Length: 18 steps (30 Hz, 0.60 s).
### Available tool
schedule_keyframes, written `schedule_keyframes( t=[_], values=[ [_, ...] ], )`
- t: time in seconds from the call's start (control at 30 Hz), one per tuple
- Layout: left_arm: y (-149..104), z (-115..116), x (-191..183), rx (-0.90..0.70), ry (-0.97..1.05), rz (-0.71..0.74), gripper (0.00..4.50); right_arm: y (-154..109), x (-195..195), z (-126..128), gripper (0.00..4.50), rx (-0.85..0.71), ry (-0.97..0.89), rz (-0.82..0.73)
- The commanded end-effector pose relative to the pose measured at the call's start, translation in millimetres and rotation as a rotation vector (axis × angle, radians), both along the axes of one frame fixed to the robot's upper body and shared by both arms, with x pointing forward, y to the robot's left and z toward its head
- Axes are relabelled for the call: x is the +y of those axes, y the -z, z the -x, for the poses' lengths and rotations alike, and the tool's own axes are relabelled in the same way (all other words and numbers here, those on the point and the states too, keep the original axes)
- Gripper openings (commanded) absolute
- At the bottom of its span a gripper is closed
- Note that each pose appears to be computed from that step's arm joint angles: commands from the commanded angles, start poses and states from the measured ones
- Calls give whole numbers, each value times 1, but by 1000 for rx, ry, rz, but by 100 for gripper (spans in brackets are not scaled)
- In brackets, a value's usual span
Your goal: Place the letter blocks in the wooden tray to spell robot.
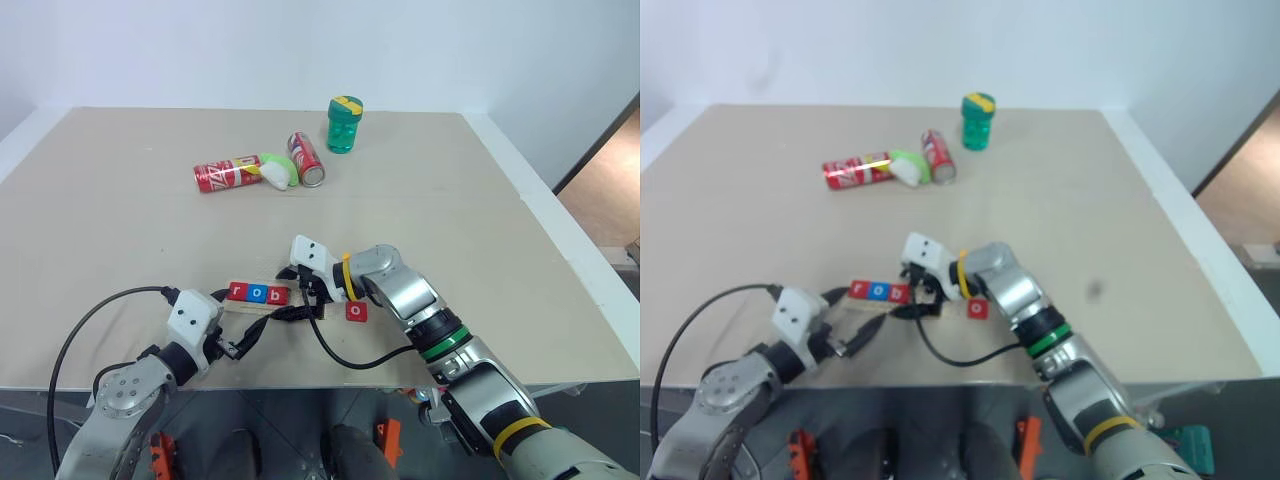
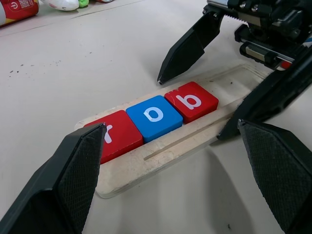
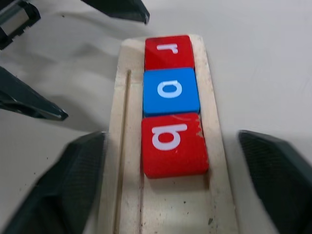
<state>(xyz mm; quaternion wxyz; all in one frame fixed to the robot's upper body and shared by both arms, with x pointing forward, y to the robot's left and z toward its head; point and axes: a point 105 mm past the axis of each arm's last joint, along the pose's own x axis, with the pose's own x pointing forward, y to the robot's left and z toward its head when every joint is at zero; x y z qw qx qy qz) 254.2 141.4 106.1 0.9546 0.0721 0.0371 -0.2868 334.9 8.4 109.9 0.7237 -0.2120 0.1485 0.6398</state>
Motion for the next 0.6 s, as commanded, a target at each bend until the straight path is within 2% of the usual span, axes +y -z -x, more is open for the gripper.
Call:
schedule_keyframes(
  t=[0.03, 0.2, 0.27, 0.33, 0.47, 0.6],
  values=[
    [-14, 2, -1, -79, 38, -28, 450, -31, 3, 2, 447, -28, 11, -99],
    [-25, 16, -20, -118, 250, -41, 450, -79, -27, -5, 447, -42, 147, -264],
    [-26, 24, -28, -105, 359, -50, 450, -84, -52, -2, 447, -54, 161, -272],
    [-26, 31, -32, -82, 452, -63, 450, -76, -75, 11, 447, -48, 135, -237],
    [-23, 41, -37, -23, 607, -91, 450, -36, -110, 36, 447, -36, 80, -56],
    [-25, 40, -38, 1, 673, -98, 450, -17, -122, 43, 447, -54, 76, -16]
  ],
)
